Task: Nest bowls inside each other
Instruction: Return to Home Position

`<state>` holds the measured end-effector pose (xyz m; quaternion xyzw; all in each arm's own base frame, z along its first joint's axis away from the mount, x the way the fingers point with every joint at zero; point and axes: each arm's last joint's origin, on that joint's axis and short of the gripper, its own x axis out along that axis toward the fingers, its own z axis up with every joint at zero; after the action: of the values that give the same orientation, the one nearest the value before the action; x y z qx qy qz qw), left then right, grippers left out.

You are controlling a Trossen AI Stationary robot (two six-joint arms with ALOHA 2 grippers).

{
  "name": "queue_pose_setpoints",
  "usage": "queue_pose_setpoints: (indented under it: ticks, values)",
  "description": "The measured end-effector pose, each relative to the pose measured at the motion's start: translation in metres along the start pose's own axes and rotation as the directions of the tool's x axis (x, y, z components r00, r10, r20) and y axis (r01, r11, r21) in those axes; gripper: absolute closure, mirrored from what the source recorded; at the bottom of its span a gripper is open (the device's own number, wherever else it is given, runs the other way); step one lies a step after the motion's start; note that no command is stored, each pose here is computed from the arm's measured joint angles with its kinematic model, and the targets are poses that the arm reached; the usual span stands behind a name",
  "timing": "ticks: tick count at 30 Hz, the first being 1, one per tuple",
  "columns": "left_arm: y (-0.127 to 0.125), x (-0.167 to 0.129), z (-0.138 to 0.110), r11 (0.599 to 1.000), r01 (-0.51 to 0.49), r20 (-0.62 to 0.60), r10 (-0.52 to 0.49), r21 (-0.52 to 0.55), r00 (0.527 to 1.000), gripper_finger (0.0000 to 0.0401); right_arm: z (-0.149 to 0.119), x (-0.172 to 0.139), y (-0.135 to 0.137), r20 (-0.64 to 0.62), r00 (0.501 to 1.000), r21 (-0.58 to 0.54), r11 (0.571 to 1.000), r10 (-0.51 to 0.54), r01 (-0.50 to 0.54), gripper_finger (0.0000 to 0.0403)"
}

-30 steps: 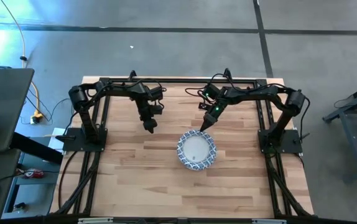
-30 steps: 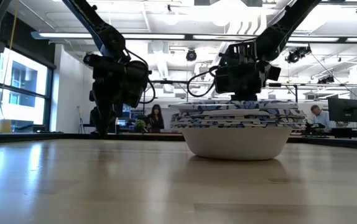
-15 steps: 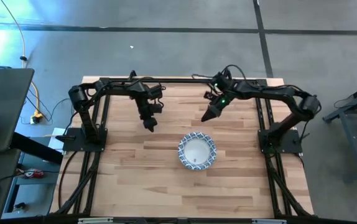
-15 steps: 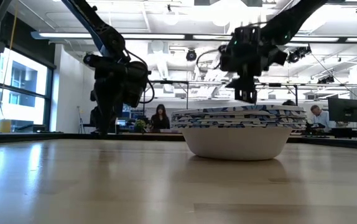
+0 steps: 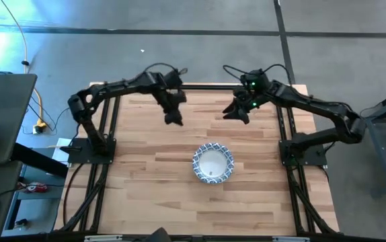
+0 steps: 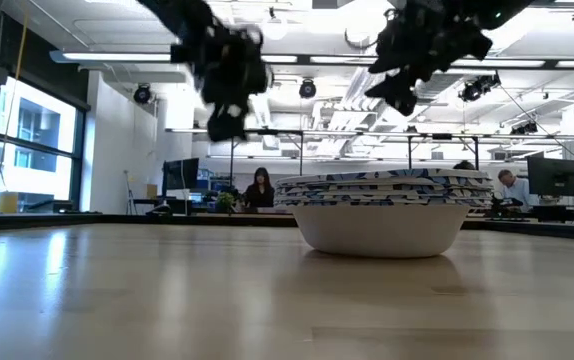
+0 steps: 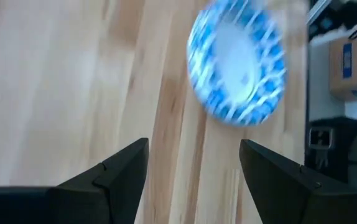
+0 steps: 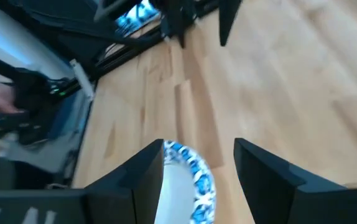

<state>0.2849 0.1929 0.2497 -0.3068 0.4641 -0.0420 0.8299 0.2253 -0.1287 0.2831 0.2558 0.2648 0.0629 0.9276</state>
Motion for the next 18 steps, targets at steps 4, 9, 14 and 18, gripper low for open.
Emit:
queue_pose_setpoints:
  ticks: [4,9,14,18]
  values:
    - [-0.024,-0.033,0.020,0.992,-0.032,0.158,0.012,0.124,0.987,0.0160,0.004,-0.015,0.012,0.065,0.995,-0.098,0.992,-0.069,0.076,0.0217]
    - [-0.055,-0.072,0.032,0.963,-0.096,0.391,-0.010,0.252,0.920,0.0160,0.009,-0.032,0.027,0.166,0.979,-0.181,0.973,-0.114,0.144,0.0217]
    - [-0.082,-0.103,0.033,0.931,-0.156,0.551,-0.056,0.331,0.832,0.0160,0.015,-0.050,0.044,0.286,0.951,-0.250,0.949,-0.115,0.190,0.0217]
    - [-0.101,-0.115,0.029,0.908,-0.227,0.615,-0.043,0.353,0.787,0.0160,0.020,-0.065,0.057,0.389,0.917,-0.310,0.924,-0.091,0.223,0.0217]
